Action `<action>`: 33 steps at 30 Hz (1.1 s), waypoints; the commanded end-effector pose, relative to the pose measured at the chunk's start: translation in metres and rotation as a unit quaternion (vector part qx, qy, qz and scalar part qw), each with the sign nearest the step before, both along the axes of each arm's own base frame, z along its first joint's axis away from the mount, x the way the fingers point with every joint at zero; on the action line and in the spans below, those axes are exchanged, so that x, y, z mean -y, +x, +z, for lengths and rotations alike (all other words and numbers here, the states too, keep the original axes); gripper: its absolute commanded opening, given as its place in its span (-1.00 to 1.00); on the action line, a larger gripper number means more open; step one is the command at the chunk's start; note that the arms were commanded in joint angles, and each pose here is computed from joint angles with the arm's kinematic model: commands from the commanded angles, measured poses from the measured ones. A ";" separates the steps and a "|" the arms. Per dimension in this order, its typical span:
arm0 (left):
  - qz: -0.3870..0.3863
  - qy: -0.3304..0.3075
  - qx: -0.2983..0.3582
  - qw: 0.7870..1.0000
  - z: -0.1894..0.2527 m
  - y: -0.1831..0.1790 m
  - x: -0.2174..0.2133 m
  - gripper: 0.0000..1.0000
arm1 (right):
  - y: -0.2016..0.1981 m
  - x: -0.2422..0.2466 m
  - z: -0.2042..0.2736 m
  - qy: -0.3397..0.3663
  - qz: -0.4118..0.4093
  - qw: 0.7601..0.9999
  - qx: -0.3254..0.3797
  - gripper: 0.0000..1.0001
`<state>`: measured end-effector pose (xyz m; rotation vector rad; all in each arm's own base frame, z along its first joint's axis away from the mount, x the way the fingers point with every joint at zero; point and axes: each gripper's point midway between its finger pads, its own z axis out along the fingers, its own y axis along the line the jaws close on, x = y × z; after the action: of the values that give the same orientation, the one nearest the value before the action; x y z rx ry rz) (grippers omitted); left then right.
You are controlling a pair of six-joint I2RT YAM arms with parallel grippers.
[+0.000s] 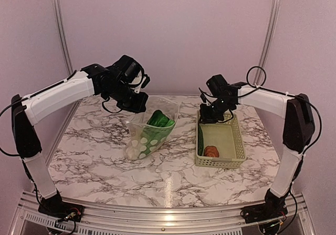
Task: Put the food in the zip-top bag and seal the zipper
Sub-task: Pick up the fake vegetable from the bin.
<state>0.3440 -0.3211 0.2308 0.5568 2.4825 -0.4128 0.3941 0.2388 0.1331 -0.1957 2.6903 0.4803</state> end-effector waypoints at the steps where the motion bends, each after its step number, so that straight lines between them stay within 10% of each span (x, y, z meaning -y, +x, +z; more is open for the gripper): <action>1: 0.005 0.004 -0.001 1.000 0.004 -0.001 -0.005 -1.00 | 0.018 0.018 -0.007 -0.008 -0.023 1.000 0.003 -0.72; 33: 0.014 0.001 -0.006 1.000 0.006 -0.003 -0.010 -0.96 | 0.058 0.011 -0.103 -0.010 -0.057 0.997 -0.059 -0.26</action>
<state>0.3449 -0.3191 0.2303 0.5347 2.4919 -0.4136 0.4455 0.2313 0.0323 -0.0510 2.8091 0.4746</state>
